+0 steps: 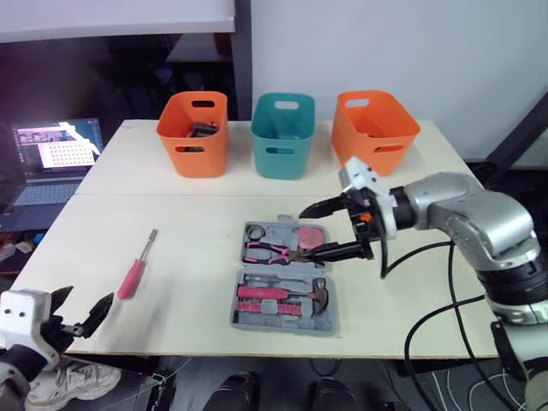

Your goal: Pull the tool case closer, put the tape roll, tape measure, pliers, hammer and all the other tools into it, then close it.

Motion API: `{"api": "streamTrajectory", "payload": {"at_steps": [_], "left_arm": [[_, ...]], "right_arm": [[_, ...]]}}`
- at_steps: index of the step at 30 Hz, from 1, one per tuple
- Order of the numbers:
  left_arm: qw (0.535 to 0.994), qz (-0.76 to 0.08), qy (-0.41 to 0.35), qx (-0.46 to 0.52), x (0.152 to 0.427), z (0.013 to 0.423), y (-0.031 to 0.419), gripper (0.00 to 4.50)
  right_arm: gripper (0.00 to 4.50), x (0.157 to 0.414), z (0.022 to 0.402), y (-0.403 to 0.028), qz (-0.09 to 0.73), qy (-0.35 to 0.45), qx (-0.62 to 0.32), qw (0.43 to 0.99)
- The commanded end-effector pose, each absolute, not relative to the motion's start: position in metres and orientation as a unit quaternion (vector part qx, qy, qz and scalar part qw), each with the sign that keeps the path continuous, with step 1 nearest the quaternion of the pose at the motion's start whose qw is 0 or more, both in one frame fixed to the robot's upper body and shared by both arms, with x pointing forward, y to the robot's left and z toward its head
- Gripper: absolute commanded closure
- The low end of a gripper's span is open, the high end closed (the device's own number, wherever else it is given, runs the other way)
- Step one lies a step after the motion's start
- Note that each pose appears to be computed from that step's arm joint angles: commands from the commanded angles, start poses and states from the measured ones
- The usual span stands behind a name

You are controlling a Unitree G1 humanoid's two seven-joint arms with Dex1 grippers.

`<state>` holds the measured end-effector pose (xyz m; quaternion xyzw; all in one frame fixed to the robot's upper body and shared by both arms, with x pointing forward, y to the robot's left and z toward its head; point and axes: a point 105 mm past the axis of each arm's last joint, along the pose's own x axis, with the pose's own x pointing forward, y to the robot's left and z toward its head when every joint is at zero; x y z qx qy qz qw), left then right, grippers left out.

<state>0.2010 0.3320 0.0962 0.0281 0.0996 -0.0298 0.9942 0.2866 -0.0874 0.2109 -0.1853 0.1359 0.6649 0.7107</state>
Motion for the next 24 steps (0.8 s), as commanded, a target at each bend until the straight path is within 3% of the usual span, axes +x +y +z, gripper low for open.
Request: {"api": "streamTrajectory", "payload": {"at_steps": [1,16,24], "left_arm": [[0.992,0.005,0.125,0.028,0.209,0.103,0.341,0.00],[0.956,-0.048,0.286,0.052,0.318,0.098,0.332,0.00],[0.934,-0.026,0.352,0.060,0.335,0.090,0.329,0.00]], "right_arm": [[0.06,0.287,0.219,-0.084,0.664,0.116,-0.206,0.709],[0.06,0.292,0.217,-0.098,0.583,0.117,-0.225,0.772],[0.06,0.292,0.218,-0.111,0.540,0.125,-0.232,0.799]]}}
